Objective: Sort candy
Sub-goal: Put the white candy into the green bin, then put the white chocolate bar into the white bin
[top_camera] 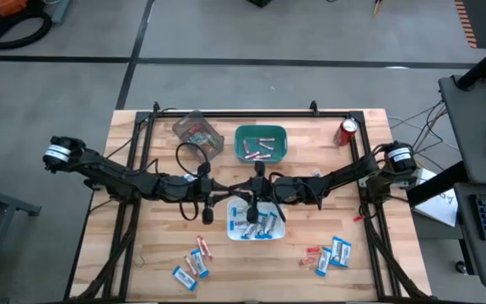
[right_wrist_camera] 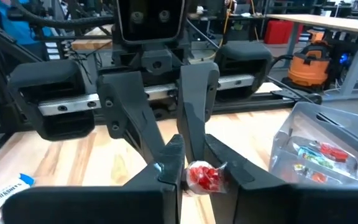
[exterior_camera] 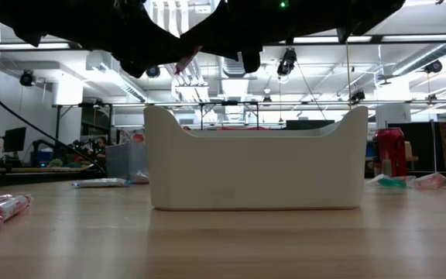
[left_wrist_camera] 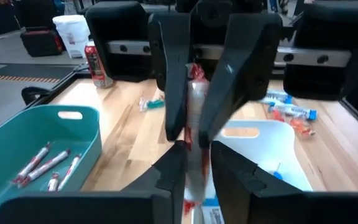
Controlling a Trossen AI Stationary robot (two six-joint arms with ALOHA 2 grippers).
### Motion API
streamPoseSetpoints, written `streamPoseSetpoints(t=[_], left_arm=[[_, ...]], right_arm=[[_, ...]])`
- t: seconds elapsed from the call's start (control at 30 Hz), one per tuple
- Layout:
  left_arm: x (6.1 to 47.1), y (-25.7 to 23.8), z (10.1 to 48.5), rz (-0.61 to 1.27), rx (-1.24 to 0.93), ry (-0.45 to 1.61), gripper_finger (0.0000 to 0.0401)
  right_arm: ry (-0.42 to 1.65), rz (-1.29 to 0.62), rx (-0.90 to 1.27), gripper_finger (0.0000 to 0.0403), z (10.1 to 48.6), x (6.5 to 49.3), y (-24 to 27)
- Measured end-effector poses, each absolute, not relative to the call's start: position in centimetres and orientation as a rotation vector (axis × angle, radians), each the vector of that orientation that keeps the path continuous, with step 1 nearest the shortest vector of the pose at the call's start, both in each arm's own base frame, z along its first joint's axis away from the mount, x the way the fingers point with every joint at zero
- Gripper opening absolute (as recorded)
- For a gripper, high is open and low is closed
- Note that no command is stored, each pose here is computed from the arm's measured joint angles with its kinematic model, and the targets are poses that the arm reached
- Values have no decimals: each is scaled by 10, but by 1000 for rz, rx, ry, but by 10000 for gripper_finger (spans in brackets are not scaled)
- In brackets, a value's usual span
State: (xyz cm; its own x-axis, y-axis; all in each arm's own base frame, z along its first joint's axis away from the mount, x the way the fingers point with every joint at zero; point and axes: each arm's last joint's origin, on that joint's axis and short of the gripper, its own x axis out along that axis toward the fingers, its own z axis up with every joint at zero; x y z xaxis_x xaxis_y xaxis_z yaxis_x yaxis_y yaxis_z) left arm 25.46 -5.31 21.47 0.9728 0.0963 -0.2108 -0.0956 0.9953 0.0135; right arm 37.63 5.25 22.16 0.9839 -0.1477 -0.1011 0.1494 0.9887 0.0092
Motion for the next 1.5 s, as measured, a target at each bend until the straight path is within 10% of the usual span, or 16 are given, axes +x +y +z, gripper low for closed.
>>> streamPoseSetpoints(t=[0.87, 1.5], left_arm=[[196, -35, 188, 398, -137, 764, 127], [192, -31, 165, 543, -70, 931, 182]], right_arm=[[594, -725, 125, 44, 186, 341, -91], [594, -677, 148, 186, 187, 341, -94]])
